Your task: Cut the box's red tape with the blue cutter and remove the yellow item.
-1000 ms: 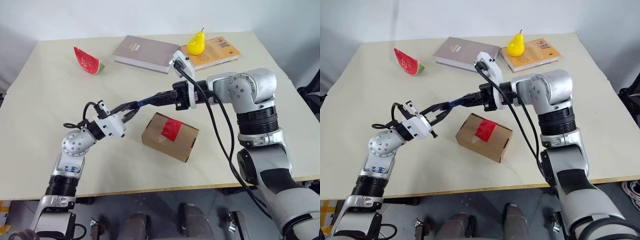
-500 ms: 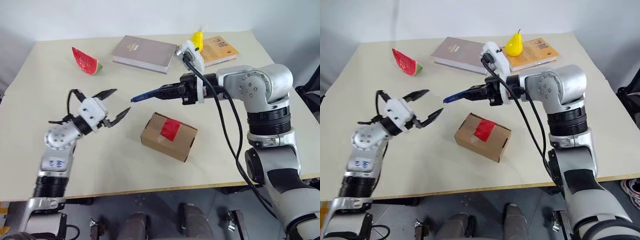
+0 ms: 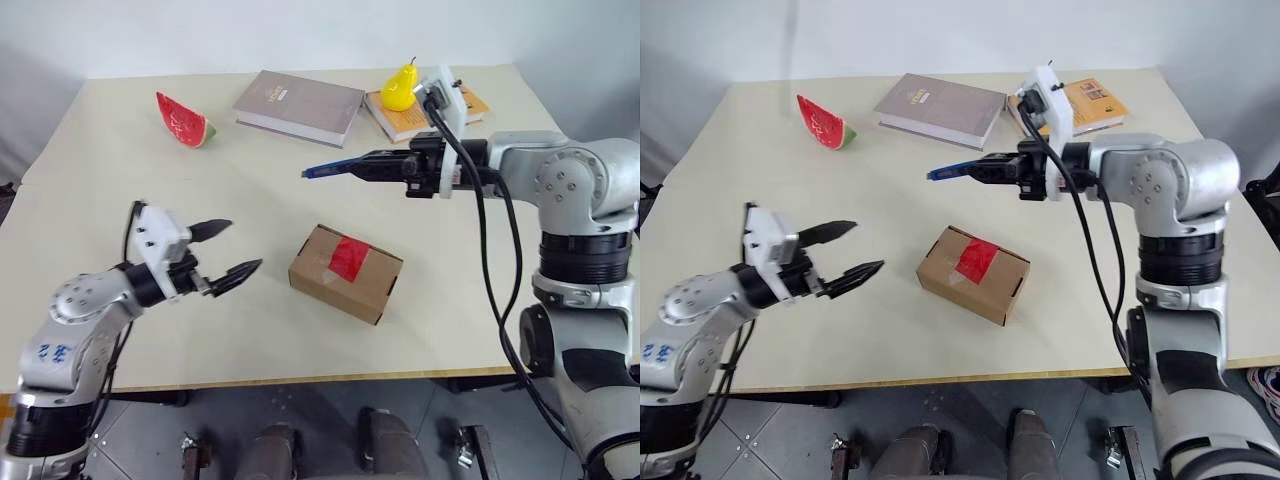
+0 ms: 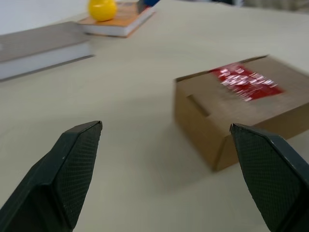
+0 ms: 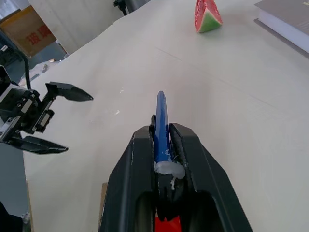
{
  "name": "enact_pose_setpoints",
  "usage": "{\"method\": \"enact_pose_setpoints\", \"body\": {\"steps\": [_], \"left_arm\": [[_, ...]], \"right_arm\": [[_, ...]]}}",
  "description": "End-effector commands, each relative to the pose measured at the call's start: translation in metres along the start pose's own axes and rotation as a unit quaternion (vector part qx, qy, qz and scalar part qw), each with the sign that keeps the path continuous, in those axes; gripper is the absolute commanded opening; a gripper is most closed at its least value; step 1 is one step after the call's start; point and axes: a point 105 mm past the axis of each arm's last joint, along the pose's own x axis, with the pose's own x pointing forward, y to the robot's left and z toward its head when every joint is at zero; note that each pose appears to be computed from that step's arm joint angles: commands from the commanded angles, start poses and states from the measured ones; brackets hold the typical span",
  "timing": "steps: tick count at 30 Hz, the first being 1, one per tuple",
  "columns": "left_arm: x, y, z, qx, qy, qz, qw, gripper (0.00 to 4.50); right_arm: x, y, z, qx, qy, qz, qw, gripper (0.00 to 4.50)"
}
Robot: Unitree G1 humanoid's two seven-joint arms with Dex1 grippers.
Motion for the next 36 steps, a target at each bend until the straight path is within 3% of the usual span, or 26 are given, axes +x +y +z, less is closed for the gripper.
{"method": "enact_pose_setpoints", "body": {"steps": [1, 7, 15, 20, 36], "left_arm": [[0.023, -0.014, 0.012, -0.017, -0.014, -0.037, 0.999, 4.13], [0.056, -0.025, 0.013, -0.062, 0.007, -0.081, 0.995, 2.46], [0.074, -0.022, -0.005, -0.122, 0.115, -0.049, 0.985, 0.03], [0.083, -0.032, -0.008, -0.175, 0.135, -0.05, 0.974, 0.0], [0.087, -0.038, -0.02, -0.192, 0.178, -0.051, 0.964, 0.0]], "right_arm": [[-0.013, 0.007, 0.01, -0.048, -0.011, -0.011, 0.999, 0.16], [-0.023, 0.006, -0.001, -0.086, 0.016, -0.042, 0.995, 0.16], [-0.023, 0.012, -0.022, -0.13, 0.062, -0.052, 0.988, 0.16], [-0.018, 0.012, -0.028, -0.144, 0.07, -0.051, 0.986, 0.16], [-0.007, 0.015, -0.041, -0.158, 0.089, -0.028, 0.983, 0.16]]}}
